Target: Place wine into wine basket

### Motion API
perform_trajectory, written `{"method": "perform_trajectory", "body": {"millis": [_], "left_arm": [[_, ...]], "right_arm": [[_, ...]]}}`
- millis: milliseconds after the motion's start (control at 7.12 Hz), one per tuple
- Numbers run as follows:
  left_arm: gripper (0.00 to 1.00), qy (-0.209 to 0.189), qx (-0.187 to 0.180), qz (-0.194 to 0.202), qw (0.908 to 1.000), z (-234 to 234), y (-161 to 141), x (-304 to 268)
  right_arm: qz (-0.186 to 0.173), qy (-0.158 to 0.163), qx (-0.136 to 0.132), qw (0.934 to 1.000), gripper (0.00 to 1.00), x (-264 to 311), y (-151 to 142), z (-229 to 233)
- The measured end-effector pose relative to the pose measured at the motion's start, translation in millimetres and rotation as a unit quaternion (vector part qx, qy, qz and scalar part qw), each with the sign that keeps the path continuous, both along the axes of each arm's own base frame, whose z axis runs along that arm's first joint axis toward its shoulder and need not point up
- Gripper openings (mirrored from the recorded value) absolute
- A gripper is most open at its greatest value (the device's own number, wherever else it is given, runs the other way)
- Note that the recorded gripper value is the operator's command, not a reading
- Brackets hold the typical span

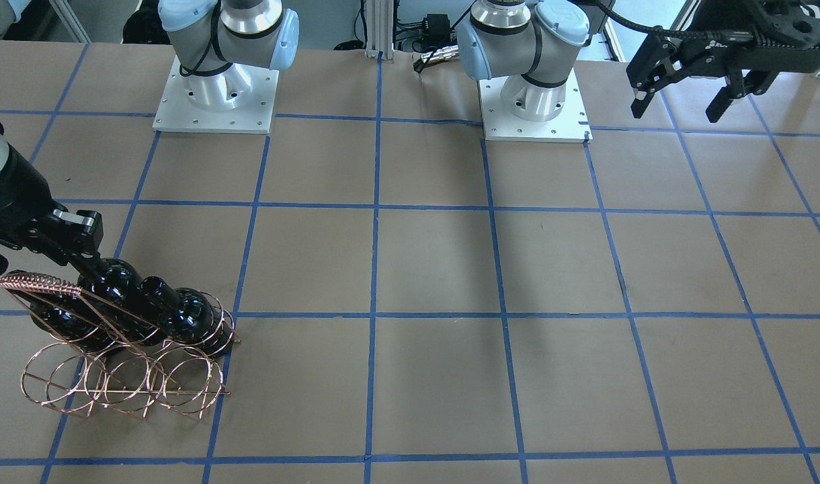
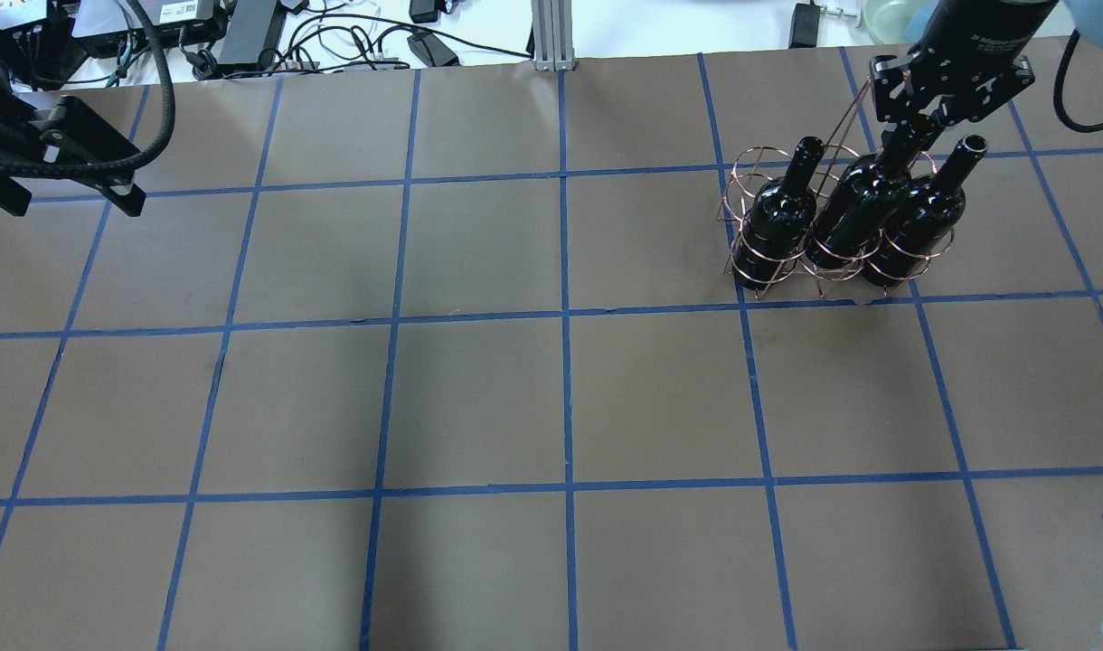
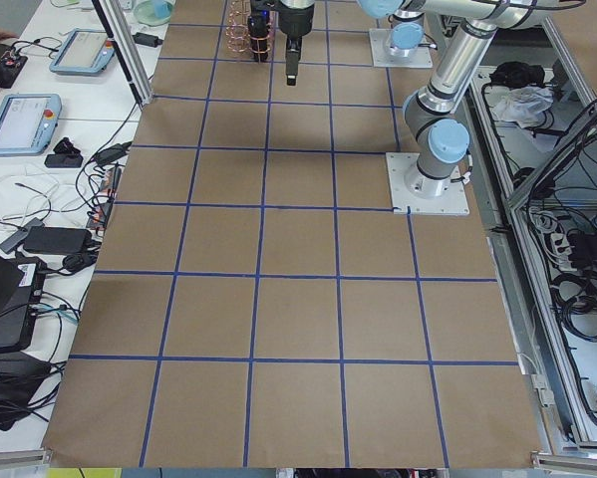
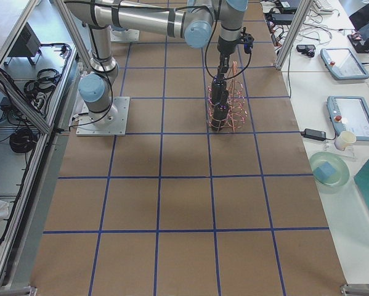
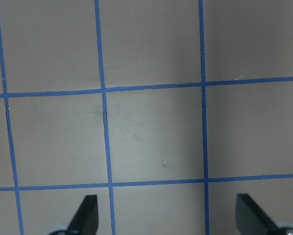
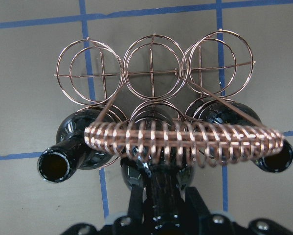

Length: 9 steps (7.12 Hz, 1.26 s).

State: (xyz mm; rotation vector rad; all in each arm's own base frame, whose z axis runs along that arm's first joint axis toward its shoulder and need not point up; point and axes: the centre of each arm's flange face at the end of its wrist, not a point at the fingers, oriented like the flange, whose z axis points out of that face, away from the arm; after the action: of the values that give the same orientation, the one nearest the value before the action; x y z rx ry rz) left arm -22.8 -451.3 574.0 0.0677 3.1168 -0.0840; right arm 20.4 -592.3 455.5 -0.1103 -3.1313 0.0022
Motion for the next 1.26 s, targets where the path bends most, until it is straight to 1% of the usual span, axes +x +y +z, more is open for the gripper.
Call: {"method": "perform_trajectory", "body": {"millis": [140,281,421,561,842,982,1263], "left_arm": [[1.00,0.000,0.000,-0.001,1.0000,0.0,0.0,0.1],[1.00,-0.001,0.001,-0.002,1.0000,-0.2,0.1,0.1],[1.00,-0.001,0.001,-0.002,1.0000,-0.5,0.1,0.1],[1.00,0.000,0.001,-0.002,1.0000,-0.8,0.1,0.1],[1.00,0.000,0.002,-0.002,1.0000,-0.9,0.2,0.0],[1.00,0.001,0.002,-0.003,1.0000,-1.2,0.1,-0.2],[1.00,0.001,0.003,-0.003,1.0000,-2.6,0.1,-0.1]], "right_arm": [[0.001,0.000,0.001,1.0000,0.17,0.0,-0.1,-1.6],[0.000,0.000,0.002,1.0000,0.60,-0.1,0.1,-2.1],[-0.001,0.001,0.005,1.0000,0.97,-0.3,0.7,-2.6],[-0.002,0.003,0.006,1.0000,1.00,-0.4,2.0,-1.4],[0.000,0.007,-0.005,1.0000,1.00,2.2,11.6,15.2],[0.000,0.008,-0.013,0.9999,1.00,6.5,27.3,36.7],[0.002,0.007,-0.026,0.9996,1.00,22.5,73.6,85.9]]}}
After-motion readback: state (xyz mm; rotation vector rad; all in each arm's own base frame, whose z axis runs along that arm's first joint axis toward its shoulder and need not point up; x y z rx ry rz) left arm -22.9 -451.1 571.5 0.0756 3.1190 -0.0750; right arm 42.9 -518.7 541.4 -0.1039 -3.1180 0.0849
